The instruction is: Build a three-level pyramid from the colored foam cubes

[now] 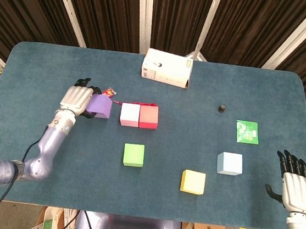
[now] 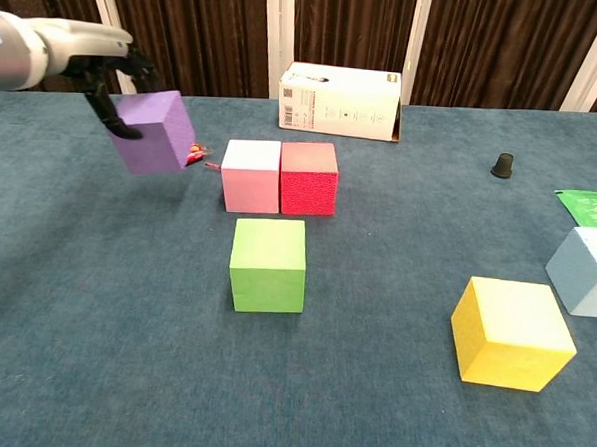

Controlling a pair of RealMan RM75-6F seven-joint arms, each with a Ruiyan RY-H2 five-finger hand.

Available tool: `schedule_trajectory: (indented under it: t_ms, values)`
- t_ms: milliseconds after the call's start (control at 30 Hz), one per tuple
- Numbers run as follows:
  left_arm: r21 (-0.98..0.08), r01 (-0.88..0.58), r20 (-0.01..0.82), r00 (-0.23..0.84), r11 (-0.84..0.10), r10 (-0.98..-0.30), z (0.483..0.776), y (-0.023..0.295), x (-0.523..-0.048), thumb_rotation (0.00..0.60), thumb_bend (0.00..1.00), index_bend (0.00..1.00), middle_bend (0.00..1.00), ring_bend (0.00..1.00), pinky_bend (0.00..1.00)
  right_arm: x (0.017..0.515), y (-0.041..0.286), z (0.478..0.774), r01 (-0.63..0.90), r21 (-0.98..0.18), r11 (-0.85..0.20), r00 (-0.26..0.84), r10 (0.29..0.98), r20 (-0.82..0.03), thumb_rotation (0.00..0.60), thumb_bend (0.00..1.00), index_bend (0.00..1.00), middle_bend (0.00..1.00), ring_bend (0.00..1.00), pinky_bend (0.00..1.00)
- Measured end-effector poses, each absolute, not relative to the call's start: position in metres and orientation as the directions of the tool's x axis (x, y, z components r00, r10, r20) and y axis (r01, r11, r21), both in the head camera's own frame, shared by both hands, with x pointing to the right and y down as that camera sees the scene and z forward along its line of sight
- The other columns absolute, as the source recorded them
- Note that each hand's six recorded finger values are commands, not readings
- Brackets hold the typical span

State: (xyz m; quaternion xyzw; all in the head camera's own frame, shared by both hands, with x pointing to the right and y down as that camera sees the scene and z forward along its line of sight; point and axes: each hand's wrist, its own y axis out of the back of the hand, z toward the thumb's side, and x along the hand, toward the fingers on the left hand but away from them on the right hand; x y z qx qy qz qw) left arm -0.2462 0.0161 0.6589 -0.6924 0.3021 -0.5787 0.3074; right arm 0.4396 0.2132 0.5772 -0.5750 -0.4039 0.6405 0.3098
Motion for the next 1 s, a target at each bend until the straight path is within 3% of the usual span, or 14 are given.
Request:
schedule_trajectory:
  t_ms: [1000]
  values:
    - [-0.729,-0.051,0.673,0.127,-0.682,-0.729,0.698,0.017,-0.223,0.600,0.40,0.32,0.30,0.00,0.00,0.442,0.212,0.582,0.063,-0.867,-0.494,-0.168,0.851,-0.497,0.600,0.29,0.03,0.02,0.00,0.00]
